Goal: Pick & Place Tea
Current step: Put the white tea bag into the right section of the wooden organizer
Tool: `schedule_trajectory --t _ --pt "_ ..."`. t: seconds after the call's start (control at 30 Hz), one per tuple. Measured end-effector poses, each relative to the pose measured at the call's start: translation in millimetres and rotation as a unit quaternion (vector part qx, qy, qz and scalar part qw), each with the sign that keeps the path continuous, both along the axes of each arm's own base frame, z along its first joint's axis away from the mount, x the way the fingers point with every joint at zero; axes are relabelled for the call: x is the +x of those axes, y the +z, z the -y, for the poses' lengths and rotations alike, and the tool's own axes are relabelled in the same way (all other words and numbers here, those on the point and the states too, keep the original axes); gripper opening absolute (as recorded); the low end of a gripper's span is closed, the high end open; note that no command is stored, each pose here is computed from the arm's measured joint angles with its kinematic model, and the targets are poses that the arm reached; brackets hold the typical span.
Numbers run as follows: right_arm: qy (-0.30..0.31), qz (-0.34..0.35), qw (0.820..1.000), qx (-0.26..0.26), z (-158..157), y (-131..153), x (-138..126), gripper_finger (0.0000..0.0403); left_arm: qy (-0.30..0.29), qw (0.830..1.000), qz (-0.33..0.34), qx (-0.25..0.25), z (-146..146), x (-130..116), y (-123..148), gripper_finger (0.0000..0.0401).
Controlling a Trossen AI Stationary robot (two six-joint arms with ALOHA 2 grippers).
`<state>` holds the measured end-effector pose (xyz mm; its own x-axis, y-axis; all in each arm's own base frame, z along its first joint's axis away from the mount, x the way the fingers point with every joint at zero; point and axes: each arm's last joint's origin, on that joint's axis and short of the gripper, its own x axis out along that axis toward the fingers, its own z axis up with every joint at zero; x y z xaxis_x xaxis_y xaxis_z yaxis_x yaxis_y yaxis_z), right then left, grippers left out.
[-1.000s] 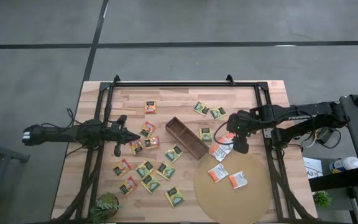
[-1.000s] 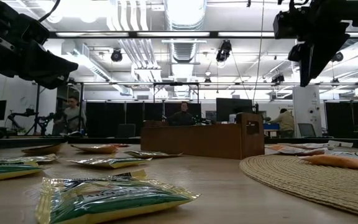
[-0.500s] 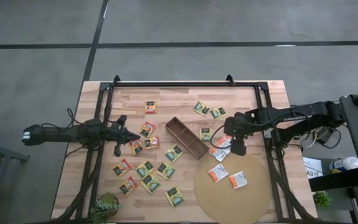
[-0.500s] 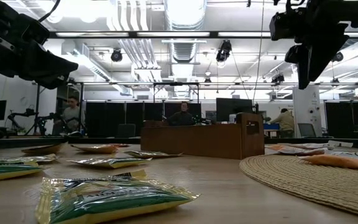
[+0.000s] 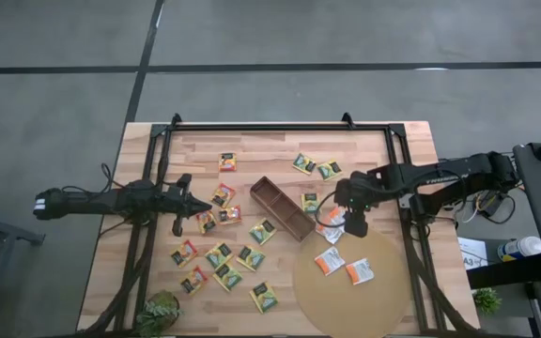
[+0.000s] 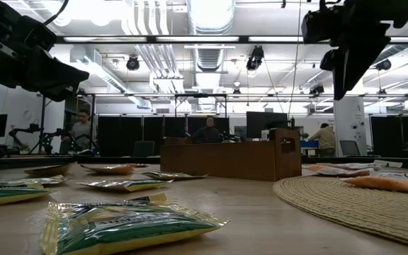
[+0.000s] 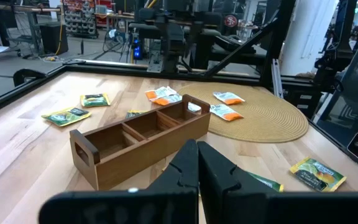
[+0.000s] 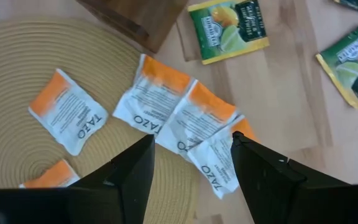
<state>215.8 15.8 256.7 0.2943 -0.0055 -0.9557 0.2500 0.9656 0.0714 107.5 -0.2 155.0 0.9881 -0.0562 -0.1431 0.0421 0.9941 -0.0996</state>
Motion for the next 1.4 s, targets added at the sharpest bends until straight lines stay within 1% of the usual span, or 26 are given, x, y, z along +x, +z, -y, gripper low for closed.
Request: schedule_trajectory --t 0.3,0.73,0.9,1.0,1.2,1.4 --pt "0.003 0.001 1.0 0.001 -2 0 0 0.021 0.0 1.0 0.0 0.0 0 0 0 0.0" --pt "0.003 -0.008 1.0 0.0 -3 -5 7 0.021 0.0 1.0 0.0 0.0 0 0 0 0.0" --pt "0.018 -0.011 1.0 0.0 -10 -6 7 0.021 0.0 1.0 0.0 0.0 0 0 0 0.0" --pt "0.029 -0.02 0.999 -0.001 -15 -11 4 0.021 0.0 1.0 0.0 0.0 0 0 0 0.0" --pt "0.003 -0.045 0.999 0.007 -16 -24 -4 0.021 0.0 1.0 0.0 0.0 0 0 0 0.0" --pt "0.006 -0.057 0.998 0.009 -14 -25 -17 0.021 0.0 1.0 0.0 0.0 0 0 0 0.0"
